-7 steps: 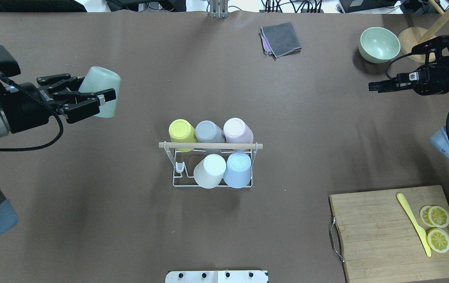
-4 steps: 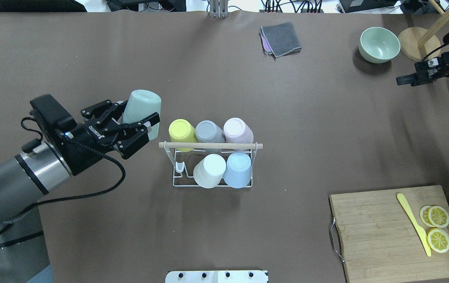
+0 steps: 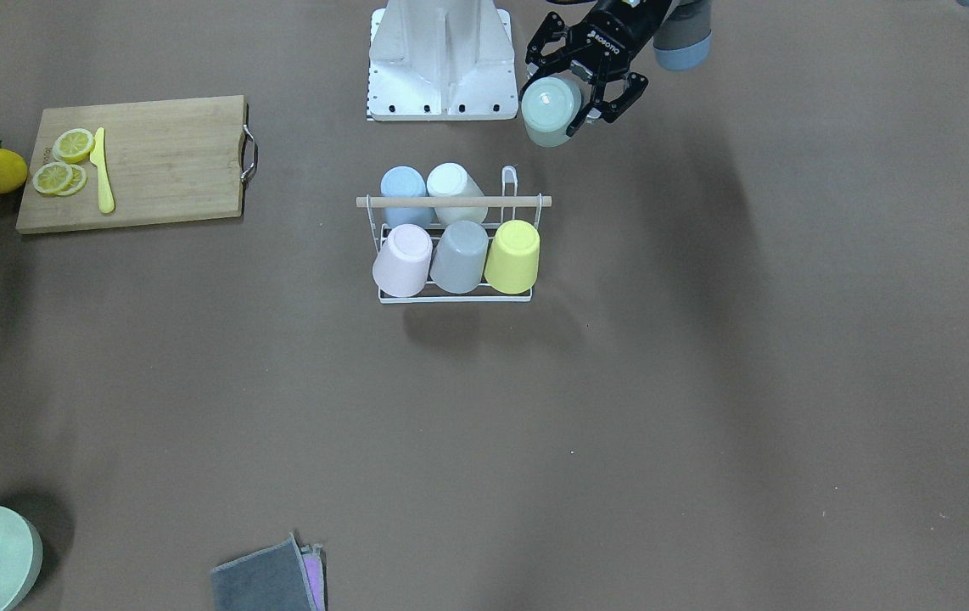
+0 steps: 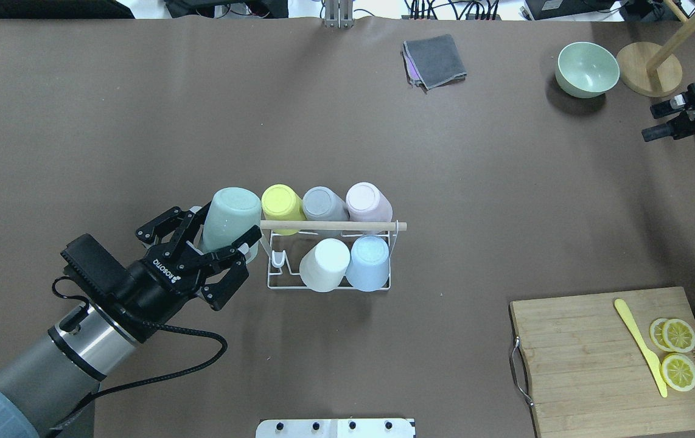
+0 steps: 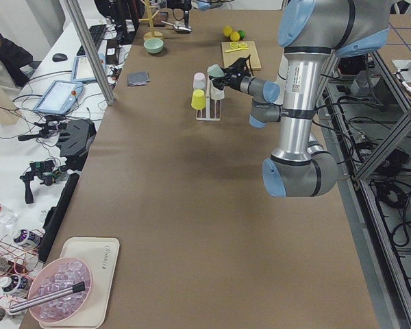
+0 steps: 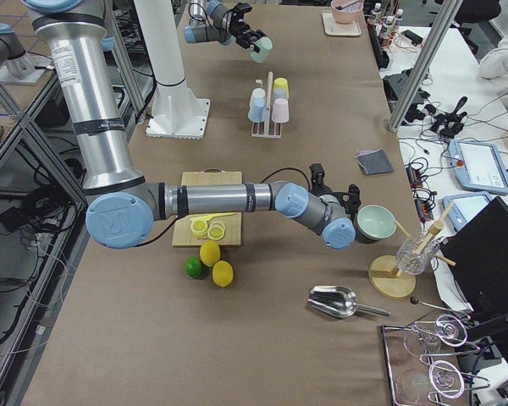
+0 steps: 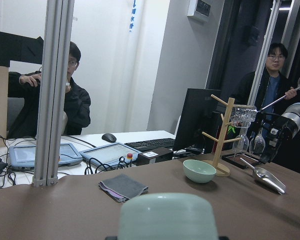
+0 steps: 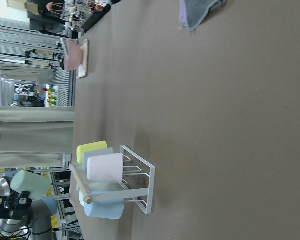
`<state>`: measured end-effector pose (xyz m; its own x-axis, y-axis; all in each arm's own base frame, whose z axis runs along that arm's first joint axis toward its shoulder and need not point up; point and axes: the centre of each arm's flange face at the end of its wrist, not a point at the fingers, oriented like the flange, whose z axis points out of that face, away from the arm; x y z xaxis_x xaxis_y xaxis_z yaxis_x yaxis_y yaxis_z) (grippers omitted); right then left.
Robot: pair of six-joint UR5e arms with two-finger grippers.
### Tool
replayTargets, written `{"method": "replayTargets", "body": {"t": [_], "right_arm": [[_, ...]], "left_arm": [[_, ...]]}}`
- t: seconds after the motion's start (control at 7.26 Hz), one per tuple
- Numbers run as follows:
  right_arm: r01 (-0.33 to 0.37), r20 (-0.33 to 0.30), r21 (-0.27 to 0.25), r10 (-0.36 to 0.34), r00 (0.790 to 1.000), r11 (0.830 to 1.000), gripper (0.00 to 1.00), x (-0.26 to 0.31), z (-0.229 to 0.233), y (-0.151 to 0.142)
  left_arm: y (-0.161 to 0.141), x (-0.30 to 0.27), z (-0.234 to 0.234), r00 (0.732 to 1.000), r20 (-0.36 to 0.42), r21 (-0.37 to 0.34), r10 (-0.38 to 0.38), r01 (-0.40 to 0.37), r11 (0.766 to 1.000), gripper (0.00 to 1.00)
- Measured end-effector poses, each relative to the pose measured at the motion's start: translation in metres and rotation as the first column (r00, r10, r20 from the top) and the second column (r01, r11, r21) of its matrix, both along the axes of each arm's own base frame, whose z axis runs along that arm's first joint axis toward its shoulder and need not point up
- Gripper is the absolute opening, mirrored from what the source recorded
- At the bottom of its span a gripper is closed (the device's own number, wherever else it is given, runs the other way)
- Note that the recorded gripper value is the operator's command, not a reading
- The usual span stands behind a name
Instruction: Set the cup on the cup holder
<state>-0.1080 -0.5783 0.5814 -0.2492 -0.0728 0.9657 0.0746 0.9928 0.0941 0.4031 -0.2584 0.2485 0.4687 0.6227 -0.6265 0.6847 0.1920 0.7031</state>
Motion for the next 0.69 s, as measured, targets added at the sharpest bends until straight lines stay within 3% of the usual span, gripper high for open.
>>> {"method": "replayTargets", "body": {"t": [0.14, 0.69], "right_arm": [[0.032, -0.052, -0.029, -0.033, 0.998, 0.999, 0.98, -0.003, 0.005, 0.005], [0.110, -0.155, -0.157, -0.135, 0.979, 0.981, 1.00, -0.020, 0.029, 0.019]], "left_arm": [[0.001, 0.007, 0.000, 1.000, 0.020, 0.013, -0.016, 0.016, 1.000, 0.00], [-0.003, 0.043, 0.008, 0.997, 0.058, 0.032, -0.041, 0.039, 0.999, 0.00]]}}
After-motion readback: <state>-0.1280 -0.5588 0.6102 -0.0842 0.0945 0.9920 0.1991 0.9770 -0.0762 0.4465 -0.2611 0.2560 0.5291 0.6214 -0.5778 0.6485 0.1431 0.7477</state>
